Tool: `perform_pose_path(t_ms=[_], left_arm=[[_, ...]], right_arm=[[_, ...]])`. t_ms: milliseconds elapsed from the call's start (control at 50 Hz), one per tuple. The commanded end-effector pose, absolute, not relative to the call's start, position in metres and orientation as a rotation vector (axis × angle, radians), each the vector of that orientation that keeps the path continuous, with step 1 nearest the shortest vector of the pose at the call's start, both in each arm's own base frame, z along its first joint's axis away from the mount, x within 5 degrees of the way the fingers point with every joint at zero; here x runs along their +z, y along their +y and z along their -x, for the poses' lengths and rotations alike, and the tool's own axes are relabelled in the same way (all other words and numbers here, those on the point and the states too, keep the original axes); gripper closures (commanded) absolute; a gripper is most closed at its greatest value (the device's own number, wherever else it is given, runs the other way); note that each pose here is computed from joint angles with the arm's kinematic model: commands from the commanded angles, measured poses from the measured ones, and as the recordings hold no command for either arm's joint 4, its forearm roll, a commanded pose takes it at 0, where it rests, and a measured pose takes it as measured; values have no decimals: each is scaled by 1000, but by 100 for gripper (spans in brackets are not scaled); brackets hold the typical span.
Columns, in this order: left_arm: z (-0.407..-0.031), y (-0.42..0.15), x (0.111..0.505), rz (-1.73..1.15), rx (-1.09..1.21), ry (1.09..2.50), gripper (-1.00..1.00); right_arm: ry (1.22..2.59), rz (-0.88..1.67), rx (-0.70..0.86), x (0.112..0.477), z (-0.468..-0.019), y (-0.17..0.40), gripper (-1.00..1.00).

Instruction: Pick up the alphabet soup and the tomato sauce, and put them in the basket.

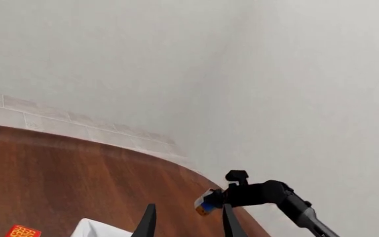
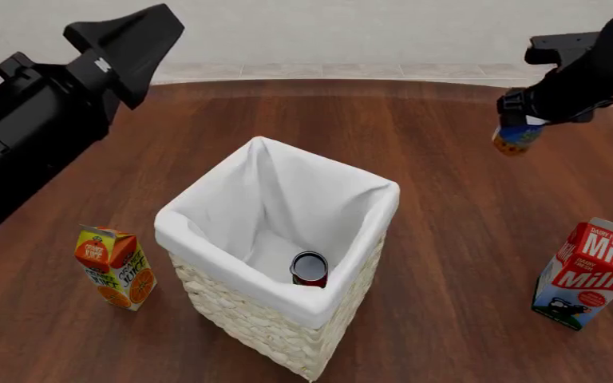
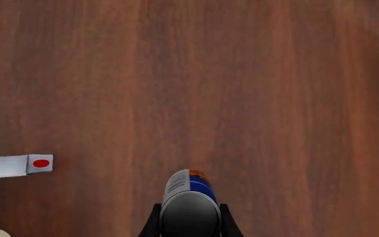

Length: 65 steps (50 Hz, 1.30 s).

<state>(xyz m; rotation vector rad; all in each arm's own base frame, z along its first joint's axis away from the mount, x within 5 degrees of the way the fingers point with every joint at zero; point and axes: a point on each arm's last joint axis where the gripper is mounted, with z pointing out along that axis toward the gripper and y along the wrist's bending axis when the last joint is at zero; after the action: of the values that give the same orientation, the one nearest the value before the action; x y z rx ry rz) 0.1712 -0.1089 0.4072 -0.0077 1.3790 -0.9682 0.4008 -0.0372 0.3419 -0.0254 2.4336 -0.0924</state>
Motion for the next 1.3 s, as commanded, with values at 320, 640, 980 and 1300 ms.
perform_pose_path(t_ms=[320,640,980,1300], left_arm=[[-168,-107,411,4,-966,1369,-100],[-167,-107,415,-5,-961,1364,-100],[-166,-106,414,-3,-963,1362,-100],[-163,-104,417,-5,-964,1348,-100]], right_arm=[[2346,156,-11,389,-372,20,100],[2297,254,39,416,-348,52,100],[2253,370,114,431,-317,88,100],[2216,473,181,442,-289,116,100]])
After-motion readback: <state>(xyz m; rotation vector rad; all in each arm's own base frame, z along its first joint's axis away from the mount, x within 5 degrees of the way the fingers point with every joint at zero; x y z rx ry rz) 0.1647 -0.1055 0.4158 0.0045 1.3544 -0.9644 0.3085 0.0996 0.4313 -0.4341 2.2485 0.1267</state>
